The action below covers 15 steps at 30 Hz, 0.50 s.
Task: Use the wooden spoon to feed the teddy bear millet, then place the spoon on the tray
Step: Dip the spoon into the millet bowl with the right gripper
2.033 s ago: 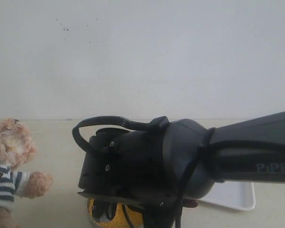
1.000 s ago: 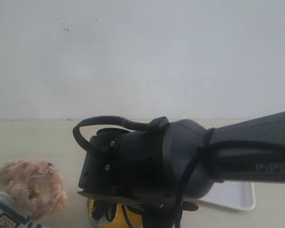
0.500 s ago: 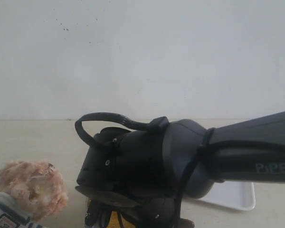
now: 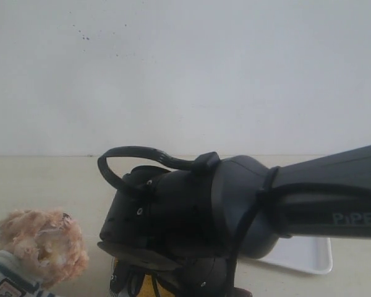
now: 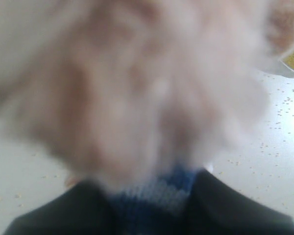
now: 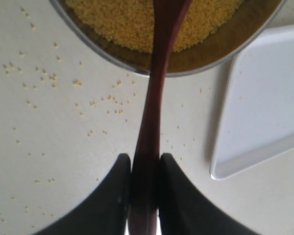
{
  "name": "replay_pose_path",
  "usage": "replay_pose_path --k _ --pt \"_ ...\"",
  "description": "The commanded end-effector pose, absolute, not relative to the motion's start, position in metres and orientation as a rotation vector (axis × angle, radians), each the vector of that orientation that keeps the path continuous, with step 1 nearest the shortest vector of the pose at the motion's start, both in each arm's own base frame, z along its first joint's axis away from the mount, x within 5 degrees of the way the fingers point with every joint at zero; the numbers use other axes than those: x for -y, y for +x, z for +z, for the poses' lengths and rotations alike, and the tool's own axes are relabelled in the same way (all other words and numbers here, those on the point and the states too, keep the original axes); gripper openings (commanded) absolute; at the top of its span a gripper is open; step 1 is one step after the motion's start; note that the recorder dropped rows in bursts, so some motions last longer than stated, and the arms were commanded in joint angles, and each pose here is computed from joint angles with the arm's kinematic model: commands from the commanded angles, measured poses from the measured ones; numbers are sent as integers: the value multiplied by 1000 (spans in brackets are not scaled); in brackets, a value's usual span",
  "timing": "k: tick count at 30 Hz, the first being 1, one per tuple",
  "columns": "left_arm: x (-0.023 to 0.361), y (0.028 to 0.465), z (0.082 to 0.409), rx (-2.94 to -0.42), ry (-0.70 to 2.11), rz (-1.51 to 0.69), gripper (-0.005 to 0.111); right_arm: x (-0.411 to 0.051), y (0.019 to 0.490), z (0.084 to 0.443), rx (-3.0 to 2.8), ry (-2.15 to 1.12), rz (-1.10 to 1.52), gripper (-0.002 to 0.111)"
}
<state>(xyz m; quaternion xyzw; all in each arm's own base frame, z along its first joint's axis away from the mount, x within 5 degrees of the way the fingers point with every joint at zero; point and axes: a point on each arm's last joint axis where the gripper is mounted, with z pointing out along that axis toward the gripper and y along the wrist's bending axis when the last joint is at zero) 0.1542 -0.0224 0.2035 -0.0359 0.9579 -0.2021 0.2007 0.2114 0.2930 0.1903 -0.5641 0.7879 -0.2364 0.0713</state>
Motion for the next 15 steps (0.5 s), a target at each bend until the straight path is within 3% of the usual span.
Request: replay_pose_path --k 1,15 --pt "23 155 206 -2670 -92 -571 4 -294 210 192 -2389 -1673 -688 4" --pt "23 154 206 -2673 -93 -579 4 -294 229 207 -2636 -1497 -391 4"
